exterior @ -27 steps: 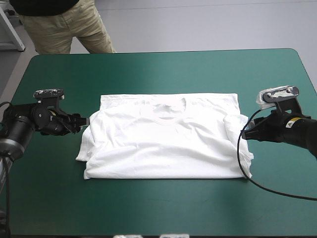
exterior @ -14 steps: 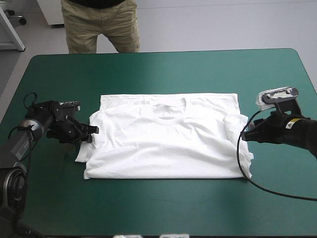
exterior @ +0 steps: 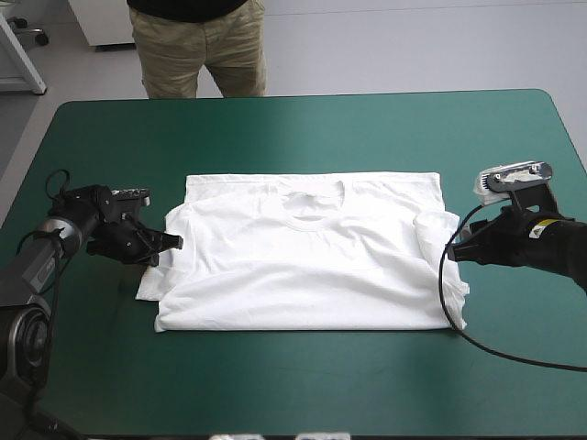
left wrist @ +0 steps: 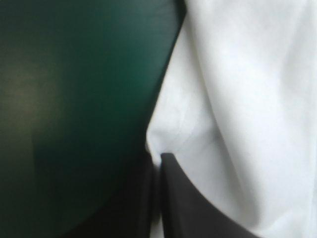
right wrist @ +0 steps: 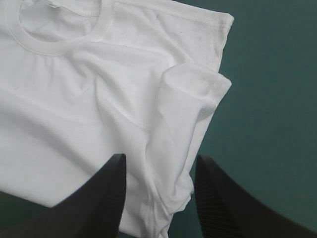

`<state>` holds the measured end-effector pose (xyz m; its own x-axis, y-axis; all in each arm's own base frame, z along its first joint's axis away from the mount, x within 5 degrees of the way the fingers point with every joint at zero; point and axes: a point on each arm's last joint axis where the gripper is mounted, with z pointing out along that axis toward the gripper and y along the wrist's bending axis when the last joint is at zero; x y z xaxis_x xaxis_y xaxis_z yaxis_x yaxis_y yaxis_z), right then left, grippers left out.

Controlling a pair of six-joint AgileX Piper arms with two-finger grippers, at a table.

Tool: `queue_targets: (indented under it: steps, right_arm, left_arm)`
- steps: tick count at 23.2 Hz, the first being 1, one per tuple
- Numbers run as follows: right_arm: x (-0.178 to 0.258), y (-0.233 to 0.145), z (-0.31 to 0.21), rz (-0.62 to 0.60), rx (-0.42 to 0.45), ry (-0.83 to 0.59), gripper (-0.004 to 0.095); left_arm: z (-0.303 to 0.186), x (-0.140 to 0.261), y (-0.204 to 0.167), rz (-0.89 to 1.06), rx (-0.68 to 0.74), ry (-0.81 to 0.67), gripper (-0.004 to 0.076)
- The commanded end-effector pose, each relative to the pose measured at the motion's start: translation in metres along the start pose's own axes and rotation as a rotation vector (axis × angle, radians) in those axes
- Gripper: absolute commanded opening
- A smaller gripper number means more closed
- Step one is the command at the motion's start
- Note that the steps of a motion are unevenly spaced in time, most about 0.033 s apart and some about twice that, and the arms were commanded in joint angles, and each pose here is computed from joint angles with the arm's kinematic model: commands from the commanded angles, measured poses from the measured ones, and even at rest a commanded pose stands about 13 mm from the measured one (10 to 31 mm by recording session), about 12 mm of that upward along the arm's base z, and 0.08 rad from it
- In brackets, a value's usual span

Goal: Fold the cloth

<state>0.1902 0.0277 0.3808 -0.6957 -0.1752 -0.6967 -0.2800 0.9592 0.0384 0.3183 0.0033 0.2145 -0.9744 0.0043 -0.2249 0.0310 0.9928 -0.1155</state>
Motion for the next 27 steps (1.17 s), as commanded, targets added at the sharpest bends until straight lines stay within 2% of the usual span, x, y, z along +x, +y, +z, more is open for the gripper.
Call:
queue_targets:
  steps: [1,5,7,12,16,24,27]
  right_arm:
    - [-0.01,0.002,-0.013,-0.004,0.007,-0.092,0.0414]
    - [-0.009,0.002,-0.013,-0.004,0.005,-0.085,0.0414]
    - [-0.009,0.002,-0.013,-0.004,0.005,-0.085,0.0414]
    - [-0.009,0.002,-0.013,-0.005,0.004,-0.08,0.0414]
    - [-0.009,0.002,-0.013,-0.005,0.003,-0.078,0.0414]
    - [-0.008,0.002,-0.013,-0.005,0.002,-0.075,0.0414]
    - [-0.008,0.002,-0.013,-0.005,0.002,-0.075,0.0414]
  left_arm:
    - [-0.045,-0.009,-0.01,0.001,0.03,-0.146,-0.0009]
    - [-0.093,-0.005,-0.024,0.049,0.065,-0.251,-0.0009]
    - [-0.1,0.0,-0.039,0.119,0.096,-0.235,-0.0009]
    - [-0.076,0.007,-0.095,0.3,0.169,-0.123,-0.0009]
    - [-0.055,0.008,-0.121,0.368,0.189,-0.072,-0.0009]
    - [0.001,0.002,-0.132,0.386,0.177,0.073,-0.0004]
    - [0.003,0.002,-0.134,0.394,0.193,0.075,0.0049]
